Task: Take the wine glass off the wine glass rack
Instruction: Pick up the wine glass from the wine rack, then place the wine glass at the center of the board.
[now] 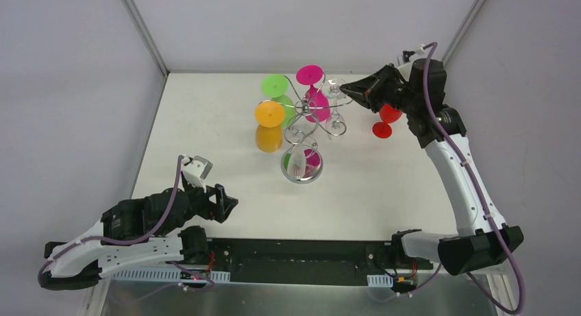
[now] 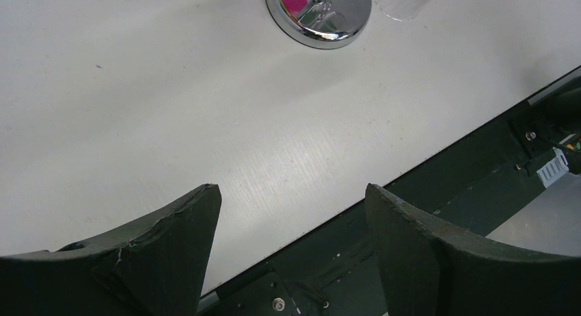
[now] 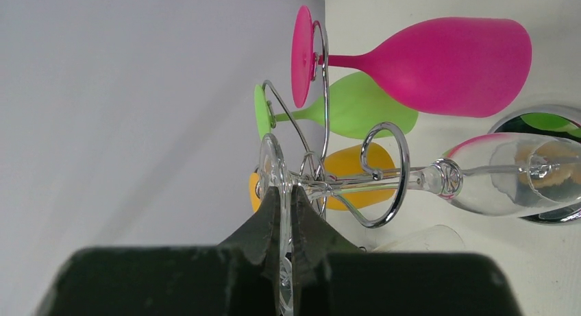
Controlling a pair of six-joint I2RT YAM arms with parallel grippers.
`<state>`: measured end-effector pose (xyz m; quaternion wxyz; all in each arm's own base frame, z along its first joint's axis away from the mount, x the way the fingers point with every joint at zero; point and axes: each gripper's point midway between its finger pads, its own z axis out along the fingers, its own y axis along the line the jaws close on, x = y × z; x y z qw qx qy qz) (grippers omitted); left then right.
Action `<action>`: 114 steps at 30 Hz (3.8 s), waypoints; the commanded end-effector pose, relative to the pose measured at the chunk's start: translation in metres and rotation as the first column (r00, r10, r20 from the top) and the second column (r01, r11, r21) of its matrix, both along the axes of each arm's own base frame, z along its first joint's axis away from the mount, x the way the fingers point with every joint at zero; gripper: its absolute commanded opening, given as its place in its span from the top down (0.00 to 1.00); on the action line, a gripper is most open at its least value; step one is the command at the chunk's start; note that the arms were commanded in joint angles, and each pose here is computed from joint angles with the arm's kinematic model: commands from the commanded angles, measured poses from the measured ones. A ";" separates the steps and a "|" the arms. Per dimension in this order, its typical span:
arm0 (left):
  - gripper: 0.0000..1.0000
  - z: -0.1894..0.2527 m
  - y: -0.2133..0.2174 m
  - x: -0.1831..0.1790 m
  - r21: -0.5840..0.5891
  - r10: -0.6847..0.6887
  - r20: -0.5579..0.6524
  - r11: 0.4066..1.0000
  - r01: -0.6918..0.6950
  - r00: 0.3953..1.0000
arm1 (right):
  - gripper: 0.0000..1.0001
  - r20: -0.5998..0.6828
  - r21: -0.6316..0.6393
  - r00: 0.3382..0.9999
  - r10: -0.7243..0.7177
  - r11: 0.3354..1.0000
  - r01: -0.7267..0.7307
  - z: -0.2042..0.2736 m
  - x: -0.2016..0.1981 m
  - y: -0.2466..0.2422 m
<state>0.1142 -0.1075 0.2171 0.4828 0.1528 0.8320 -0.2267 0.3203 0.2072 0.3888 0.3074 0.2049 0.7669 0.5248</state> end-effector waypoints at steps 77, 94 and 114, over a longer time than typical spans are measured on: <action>0.01 0.049 -0.045 -0.036 -0.299 -0.155 -0.182 0.950 0.096 0.971 | 1.00 0.310 -0.141 0.905 0.291 0.955 -0.259 0.035 -0.184 -0.031; 0.01 0.071 -0.060 -0.053 -0.465 -0.198 -0.332 0.885 0.022 0.922 | 1.00 0.330 -0.336 0.626 0.707 0.707 -0.622 0.024 -0.269 0.051; 0.01 0.088 -0.030 -0.051 -0.681 -0.157 -0.415 0.707 -0.192 0.896 | 1.00 0.484 -0.692 0.135 0.864 0.473 -0.545 0.022 -0.327 0.144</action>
